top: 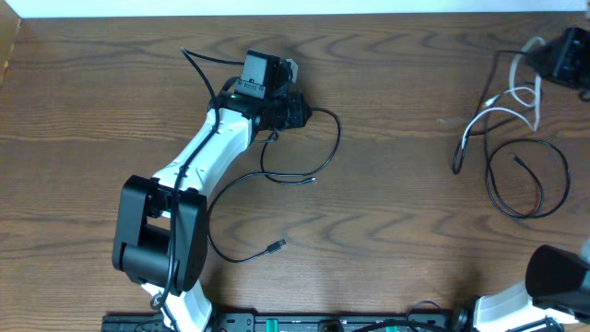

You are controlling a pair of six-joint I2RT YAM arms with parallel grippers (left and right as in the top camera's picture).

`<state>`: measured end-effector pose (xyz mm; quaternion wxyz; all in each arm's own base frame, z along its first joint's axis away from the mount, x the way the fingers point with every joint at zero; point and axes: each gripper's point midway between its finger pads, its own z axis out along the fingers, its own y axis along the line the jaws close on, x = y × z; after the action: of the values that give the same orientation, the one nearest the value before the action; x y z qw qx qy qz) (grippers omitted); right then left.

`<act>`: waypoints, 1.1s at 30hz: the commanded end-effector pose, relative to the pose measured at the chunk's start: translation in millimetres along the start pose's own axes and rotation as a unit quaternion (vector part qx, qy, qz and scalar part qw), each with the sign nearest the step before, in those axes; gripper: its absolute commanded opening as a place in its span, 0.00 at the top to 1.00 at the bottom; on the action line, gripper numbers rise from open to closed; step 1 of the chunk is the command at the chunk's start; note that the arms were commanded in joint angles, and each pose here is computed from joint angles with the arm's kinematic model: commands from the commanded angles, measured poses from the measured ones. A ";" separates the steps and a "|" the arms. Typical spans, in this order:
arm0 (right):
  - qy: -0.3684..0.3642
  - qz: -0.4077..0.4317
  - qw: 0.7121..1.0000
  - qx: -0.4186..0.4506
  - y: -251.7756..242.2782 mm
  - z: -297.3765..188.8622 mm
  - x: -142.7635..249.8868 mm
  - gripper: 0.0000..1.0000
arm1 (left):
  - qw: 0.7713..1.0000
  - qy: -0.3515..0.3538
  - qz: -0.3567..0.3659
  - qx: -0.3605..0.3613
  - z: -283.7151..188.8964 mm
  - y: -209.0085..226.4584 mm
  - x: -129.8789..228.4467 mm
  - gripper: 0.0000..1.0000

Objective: Untangle cables

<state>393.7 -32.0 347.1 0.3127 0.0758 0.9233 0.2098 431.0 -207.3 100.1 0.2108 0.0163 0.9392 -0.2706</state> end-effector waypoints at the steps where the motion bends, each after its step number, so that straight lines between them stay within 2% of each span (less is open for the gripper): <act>1: -0.008 -0.090 0.990 -0.110 75.0 6.0 -0.6 0.99 | 1.000 0.000 0.004 -0.021 4.1 11.5 0.5 0.71; 5: -0.051 -0.170 0.959 -0.220 148.9 -9.0 -11.4 0.99 | 1.000 0.000 0.003 -0.020 4.1 11.5 0.4 0.66; 9: -0.116 -0.229 0.906 -0.338 209.8 -61.3 -27.7 0.99 | 1.000 0.000 0.003 -0.020 4.1 11.4 0.8 0.61; 12: -0.148 -0.267 0.863 -0.402 238.7 -102.1 -31.1 0.99 | 1.000 0.001 0.003 -0.021 4.1 11.6 1.4 0.60; 14: -0.159 -0.277 0.857 -0.404 243.6 -112.6 -32.0 0.99 | 1.000 0.002 0.002 -0.021 4.1 11.9 1.5 0.59; 16: -0.157 -0.266 0.871 -0.382 237.0 -105.6 -33.0 0.99 | 1.000 0.002 0.002 -0.021 4.1 11.7 1.6 0.56; 18: -0.141 -0.241 0.902 -0.328 218.5 -82.9 -32.1 0.99 | 1.000 0.002 0.002 -0.021 4.1 11.7 1.6 0.55; 20: -0.109 -0.217 0.932 -0.268 196.2 -55.2 -25.3 0.99 | 1.000 0.002 0.003 -0.021 4.1 11.8 1.6 0.54; 24: -0.032 -0.182 0.967 -0.174 158.9 -7.1 -2.9 0.99 | 1.000 0.002 0.003 -0.021 4.1 11.7 1.4 0.52; 29: 0.057 -0.161 0.977 -0.129 133.2 36.9 28.9 0.99 | 1.000 0.001 0.003 -0.021 4.1 11.6 1.4 0.51; 33: 0.091 -0.157 0.974 -0.134 128.4 53.7 43.3 0.99 | 1.000 0.000 0.006 -0.018 5.0 8.4 1.1 0.43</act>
<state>394.8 112.3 350.2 0.2685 -0.1114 0.9076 0.3030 432.3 -204.0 98.6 0.2138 0.0132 0.9413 -0.2608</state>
